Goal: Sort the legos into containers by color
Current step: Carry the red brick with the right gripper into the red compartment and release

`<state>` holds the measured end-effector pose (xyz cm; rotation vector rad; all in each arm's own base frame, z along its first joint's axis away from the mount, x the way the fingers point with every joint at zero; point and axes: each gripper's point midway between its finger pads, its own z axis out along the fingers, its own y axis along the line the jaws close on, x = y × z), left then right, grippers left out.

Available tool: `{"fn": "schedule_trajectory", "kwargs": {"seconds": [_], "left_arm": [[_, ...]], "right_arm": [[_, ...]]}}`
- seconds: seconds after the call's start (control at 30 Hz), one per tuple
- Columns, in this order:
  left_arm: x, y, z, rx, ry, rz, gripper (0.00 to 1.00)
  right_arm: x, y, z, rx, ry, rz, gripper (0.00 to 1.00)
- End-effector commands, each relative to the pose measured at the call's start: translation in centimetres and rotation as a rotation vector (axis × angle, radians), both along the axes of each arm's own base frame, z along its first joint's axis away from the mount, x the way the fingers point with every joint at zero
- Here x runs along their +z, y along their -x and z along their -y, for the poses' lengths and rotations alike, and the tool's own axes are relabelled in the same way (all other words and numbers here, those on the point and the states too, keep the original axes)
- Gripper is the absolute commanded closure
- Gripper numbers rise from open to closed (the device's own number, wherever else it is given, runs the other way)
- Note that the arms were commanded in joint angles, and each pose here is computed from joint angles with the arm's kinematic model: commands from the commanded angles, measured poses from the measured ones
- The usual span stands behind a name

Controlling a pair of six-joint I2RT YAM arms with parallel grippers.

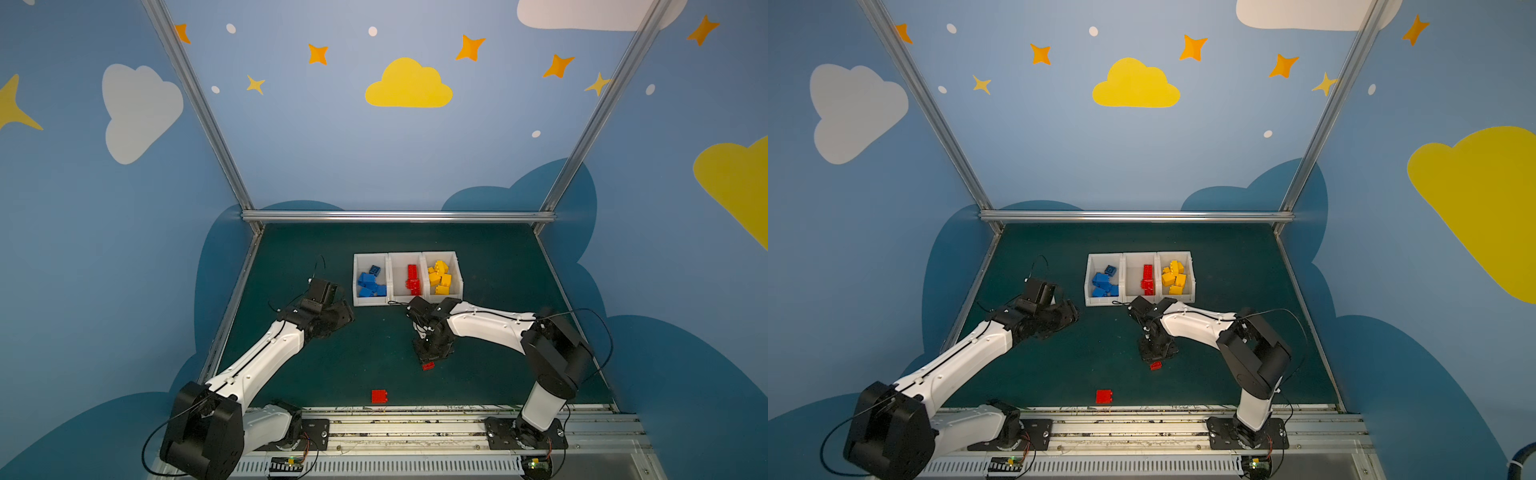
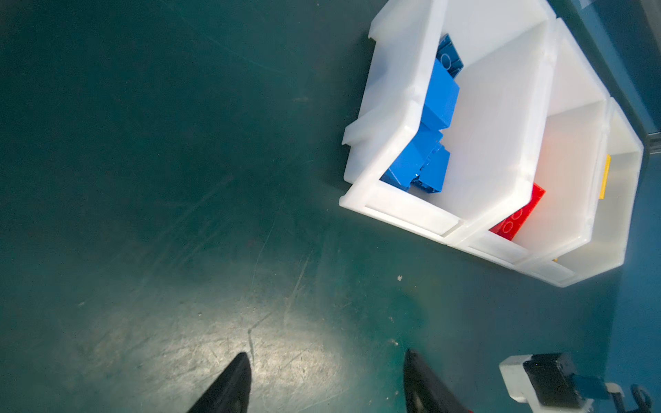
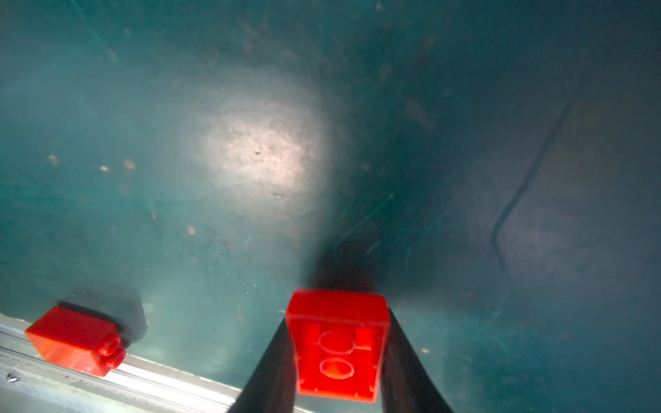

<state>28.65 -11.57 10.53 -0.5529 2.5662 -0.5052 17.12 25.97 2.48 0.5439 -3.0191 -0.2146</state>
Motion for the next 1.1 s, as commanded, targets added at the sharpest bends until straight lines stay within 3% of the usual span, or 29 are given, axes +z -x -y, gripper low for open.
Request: {"fn": "schedule_trajectory", "kwargs": {"seconds": [0.0,0.17,0.47,0.7,0.9,0.97,1.07], "left_arm": [[0.1,0.3,-0.2,0.012,0.001,0.014,0.32],[-0.1,0.8,-0.5,0.014,-0.009,0.012,0.32],[-0.5,1.6,-0.8,0.030,0.007,0.010,0.32],[-0.3,2.3,-1.2,0.042,0.012,0.022,0.32],[-0.8,2.7,-1.2,0.047,0.022,0.015,0.32],[-0.9,2.7,-1.1,0.045,0.024,0.014,0.32],[-0.8,2.6,-1.1,0.045,0.025,0.014,0.32]], "right_arm": [[0.3,-0.4,-0.4,0.014,0.004,0.013,0.72],[3.2,-2.8,-1.3,0.071,-0.024,0.086,0.74],[10.2,-14.0,-4.3,0.104,-0.118,0.271,0.74],[10.4,-20.6,-6.4,0.050,-0.179,0.284,0.74],[9.0,-22.7,-7.1,0.049,-0.172,0.265,0.73],[8.7,-23.0,-7.2,0.047,-0.171,0.257,0.67],[8.6,-23.3,-7.1,0.037,-0.169,0.248,0.47]]}}
